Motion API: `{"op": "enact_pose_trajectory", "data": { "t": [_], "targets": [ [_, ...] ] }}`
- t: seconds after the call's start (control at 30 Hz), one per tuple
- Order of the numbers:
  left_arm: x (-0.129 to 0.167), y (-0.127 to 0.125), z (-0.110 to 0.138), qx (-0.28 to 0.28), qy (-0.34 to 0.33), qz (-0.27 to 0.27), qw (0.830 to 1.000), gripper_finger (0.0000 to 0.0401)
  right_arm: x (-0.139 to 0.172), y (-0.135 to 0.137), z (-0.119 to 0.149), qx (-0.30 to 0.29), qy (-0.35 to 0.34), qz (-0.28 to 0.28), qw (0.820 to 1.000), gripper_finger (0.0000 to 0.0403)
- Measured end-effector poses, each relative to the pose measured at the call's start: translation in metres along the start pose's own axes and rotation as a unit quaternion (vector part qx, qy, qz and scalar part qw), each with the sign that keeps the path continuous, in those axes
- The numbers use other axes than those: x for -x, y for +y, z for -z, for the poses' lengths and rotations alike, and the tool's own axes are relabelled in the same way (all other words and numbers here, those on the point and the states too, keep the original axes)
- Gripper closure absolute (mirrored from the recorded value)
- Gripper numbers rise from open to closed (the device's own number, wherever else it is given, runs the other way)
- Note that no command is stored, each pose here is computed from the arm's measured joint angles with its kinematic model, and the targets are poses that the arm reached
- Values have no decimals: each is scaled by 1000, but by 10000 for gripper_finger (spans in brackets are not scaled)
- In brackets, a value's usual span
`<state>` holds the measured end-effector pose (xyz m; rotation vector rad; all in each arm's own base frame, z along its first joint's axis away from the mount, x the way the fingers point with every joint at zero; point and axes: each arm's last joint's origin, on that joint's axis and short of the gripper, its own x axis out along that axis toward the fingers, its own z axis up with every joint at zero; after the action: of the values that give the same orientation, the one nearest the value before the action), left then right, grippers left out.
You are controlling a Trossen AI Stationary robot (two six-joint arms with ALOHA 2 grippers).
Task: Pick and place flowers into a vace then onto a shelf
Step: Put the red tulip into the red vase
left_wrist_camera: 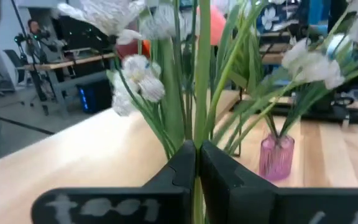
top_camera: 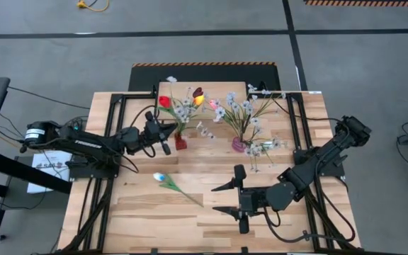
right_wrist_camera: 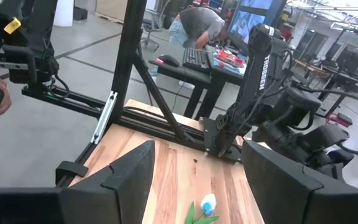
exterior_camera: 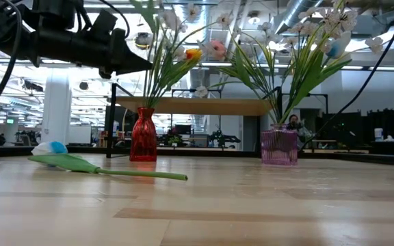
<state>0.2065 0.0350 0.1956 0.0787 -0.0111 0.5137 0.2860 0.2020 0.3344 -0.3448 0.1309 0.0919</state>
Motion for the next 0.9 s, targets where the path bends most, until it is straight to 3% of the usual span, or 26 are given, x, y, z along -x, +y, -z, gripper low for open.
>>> {"op": "enact_pose_trajectory", "data": {
  "t": [0.47,0.9],
  "targets": [
    [2,-6,4,63,22,15,998,394,0,0,0,0,0,0,1000,171],
    [5,-11,3,66,21,10,998,314,0,0,0,0,0,0,1000,171]
  ]
}}
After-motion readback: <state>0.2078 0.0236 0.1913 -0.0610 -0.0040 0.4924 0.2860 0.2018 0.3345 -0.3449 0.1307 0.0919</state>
